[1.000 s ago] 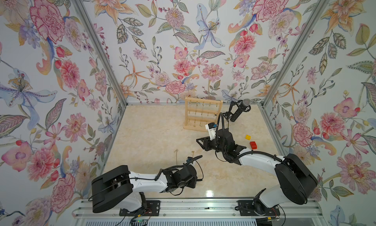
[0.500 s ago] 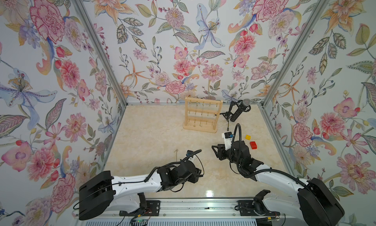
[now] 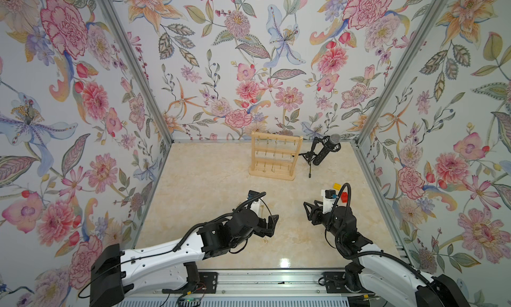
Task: Take the necklace off the jewelry display stand
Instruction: Place the necklace at the center of the board.
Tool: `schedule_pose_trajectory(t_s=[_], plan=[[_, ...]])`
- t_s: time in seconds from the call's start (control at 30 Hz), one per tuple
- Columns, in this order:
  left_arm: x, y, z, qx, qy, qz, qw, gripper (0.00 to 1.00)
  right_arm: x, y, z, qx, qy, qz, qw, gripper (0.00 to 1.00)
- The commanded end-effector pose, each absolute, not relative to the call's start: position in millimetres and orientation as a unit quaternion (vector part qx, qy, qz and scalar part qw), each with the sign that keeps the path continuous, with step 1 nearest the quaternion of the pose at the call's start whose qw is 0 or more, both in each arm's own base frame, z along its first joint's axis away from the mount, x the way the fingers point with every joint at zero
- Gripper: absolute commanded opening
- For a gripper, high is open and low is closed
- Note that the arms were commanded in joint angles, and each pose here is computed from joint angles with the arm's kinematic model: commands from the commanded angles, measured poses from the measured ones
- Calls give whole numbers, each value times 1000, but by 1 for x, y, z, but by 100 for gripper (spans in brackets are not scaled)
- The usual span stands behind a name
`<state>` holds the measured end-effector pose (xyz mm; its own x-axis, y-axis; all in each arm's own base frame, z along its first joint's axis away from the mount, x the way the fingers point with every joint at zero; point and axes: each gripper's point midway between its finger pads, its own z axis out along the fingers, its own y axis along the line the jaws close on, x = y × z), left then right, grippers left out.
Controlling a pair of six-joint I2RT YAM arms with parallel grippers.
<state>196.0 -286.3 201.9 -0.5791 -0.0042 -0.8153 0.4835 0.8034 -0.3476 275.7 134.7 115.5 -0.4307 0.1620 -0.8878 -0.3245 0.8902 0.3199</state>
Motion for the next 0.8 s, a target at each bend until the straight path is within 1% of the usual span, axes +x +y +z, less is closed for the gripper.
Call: schedule_pose_trajectory(t_s=[0.0,0.23,0.43,0.6,0.7,0.77], plan=[[210,-267,222,134,839,-237,471,99,282,127,136,-32,787,229,571,62],[220,-249,239,114,837,-219,489,99,279,126,140,-30,779,236,581,63],[225,-245,250,107,831,-215,502,99,276,134,145,-46,771,253,583,68],[228,-240,255,98,827,-212,511,99,274,139,149,-59,767,264,583,70],[233,-235,258,91,824,-210,518,99,267,147,158,-83,757,286,582,70],[239,-233,260,88,822,-209,523,99,262,150,169,-94,743,300,590,71]])
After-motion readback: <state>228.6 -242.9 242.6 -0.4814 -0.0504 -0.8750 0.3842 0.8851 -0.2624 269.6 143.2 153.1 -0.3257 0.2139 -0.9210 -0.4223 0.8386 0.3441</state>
